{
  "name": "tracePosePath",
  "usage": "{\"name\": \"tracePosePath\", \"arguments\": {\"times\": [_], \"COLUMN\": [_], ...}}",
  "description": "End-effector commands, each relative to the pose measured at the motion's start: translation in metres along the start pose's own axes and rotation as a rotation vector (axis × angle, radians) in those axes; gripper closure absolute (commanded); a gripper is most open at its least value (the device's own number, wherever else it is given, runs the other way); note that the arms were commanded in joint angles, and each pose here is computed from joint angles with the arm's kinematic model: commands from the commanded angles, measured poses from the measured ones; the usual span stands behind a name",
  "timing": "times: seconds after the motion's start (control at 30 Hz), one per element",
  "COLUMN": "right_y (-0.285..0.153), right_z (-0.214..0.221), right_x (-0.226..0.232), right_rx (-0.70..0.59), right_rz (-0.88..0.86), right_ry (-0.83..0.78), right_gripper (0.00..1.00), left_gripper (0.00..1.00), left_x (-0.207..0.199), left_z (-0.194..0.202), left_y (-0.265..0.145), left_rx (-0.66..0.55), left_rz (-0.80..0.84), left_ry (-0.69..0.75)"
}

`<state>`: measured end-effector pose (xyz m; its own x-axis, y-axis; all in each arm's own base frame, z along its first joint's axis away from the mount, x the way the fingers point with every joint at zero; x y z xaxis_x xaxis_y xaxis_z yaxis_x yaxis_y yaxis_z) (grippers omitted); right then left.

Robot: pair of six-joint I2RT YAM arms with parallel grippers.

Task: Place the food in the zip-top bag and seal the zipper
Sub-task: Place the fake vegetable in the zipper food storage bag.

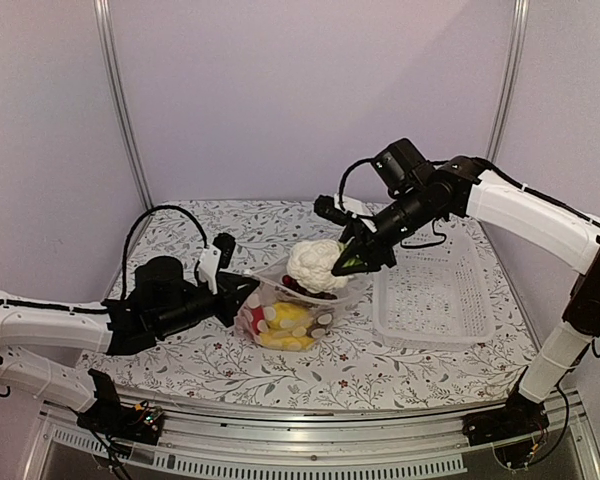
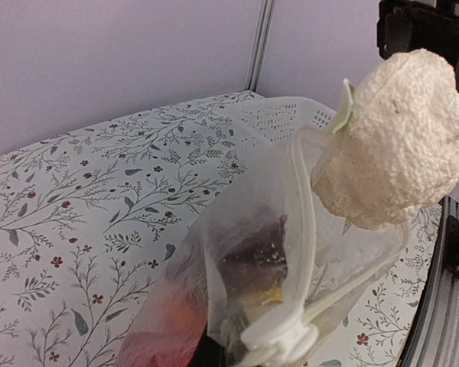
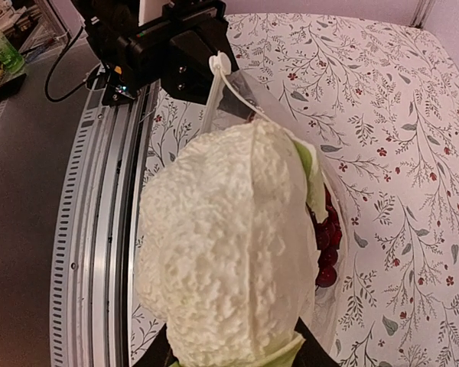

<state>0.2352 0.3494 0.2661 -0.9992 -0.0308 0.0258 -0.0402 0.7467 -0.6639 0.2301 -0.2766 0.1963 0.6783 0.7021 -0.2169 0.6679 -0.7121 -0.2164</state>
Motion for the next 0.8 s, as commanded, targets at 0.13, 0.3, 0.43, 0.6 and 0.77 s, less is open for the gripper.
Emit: {"name": "tracePosePath", "arguments": {"times": [0.13, 0.3, 0.43, 0.6, 0.77], "right_y": [0.0058, 0.0065, 0.0077, 0.0080, 0.0097], "right_z": [-0.0016, 0.0008, 0.0018, 0.0025, 0.0050], "right_x": [0.0017, 0.0007, 0.0006, 0.0004, 0.0001], "right_rx": [0.003, 0.014, 0.017, 0.021, 0.031], "right_rz": [-0.025, -0.019, -0.022, -0.019, -0.023], "right_ry": [-0.008, -0.009, -0.004, -0.003, -0.002], "right_gripper": [0.66, 0.65, 0.65, 0.65, 0.65], "left_gripper": [1.00, 1.00, 1.00, 1.00, 1.00], "left_x": [-0.0070, -0.0082, -0.0089, -0.0098, -0.0107], "left_z": [-0.0026, -0.0054, -0.0072, -0.0074, -0.0075], "left_y": [0.0026, 0.0020, 0.0019, 0.0017, 0.0016], "left_rx": [-0.012, -0.018, -0.023, -0.022, -0.022], "left_rz": [0.026, 0.032, 0.035, 0.040, 0.046], "left_ry": [0.006, 0.009, 0.013, 0.014, 0.013]}}
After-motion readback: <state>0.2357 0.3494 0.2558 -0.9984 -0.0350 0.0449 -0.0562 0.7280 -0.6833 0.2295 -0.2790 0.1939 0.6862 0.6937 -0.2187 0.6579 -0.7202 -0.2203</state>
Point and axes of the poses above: each gripper's point midway between its finger pads, its own y axis out along the fingers, its own x axis along the line the jaws close on, z = x × y, the point moved 2 cm from there along -y, back along the fingers, and after that the axes turned 3 degrees about -y, right-handed, at the moved point
